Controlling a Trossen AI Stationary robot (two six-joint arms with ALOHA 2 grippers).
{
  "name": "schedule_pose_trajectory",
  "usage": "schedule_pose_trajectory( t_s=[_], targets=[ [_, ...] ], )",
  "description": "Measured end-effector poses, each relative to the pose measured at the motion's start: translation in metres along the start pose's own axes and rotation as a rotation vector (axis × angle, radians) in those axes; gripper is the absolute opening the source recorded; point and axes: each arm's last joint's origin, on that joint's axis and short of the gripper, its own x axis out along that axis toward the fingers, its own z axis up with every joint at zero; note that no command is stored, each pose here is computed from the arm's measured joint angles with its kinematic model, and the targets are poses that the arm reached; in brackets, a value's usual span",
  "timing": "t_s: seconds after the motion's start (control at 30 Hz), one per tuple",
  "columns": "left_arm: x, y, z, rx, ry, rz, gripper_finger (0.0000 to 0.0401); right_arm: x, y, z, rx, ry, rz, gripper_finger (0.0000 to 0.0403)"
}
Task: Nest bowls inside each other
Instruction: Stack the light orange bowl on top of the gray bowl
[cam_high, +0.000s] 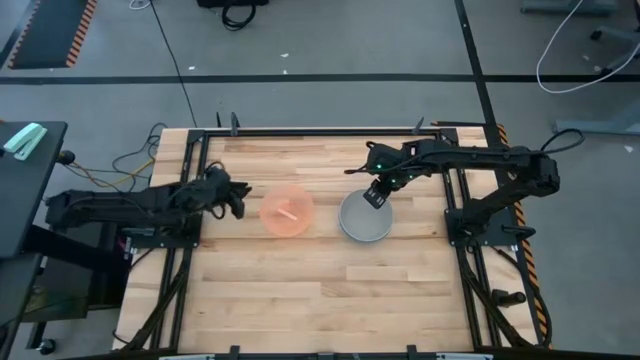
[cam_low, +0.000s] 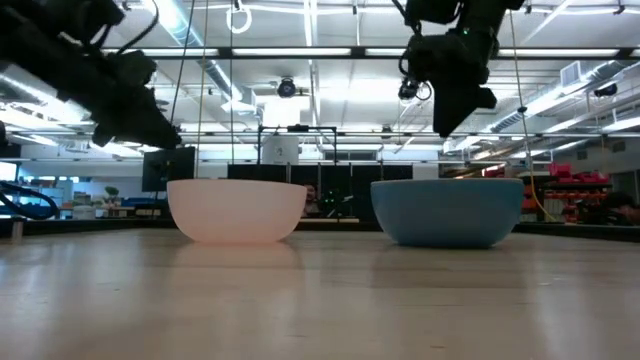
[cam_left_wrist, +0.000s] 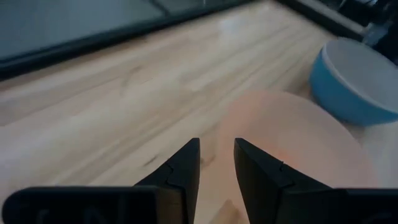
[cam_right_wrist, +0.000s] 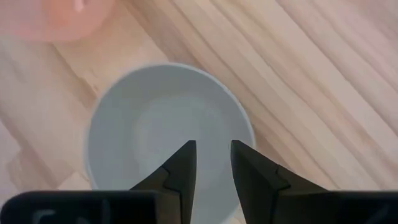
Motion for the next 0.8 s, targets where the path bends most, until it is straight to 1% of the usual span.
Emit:
schedule_pose_trajectory(
  t_s=[0.07,0.23,0.37,0.5,0.8],
  targets=[
    [0.004,-0.005,0.013,-0.015,0.066,0.008,0.0107,-0.003,0.004,0.000,-0.009,-0.009,0.006,0.0107],
    [0.017,-0.013,0.040,-0.035,0.286,0.063,0.0107,-0.005,0.015,-0.006,-0.055,-0.015,0.003,0.0107],
    [0.031,-0.020,0.054,-0.066,0.413,0.040,0.0107,-0.006,0.027,-0.016,-0.113,-0.015,-0.012,0.0107],
    [0.050,-0.025,0.061,-0.087,0.497,0.019,0.0108,-0.007,0.038,-0.025,-0.149,-0.028,-0.025,0.0107],
    [0.095,-0.022,0.055,-0.059,0.656,0.130,0.0108,-0.011,0.060,-0.045,-0.223,-0.046,-0.021,0.0107]
  ],
)
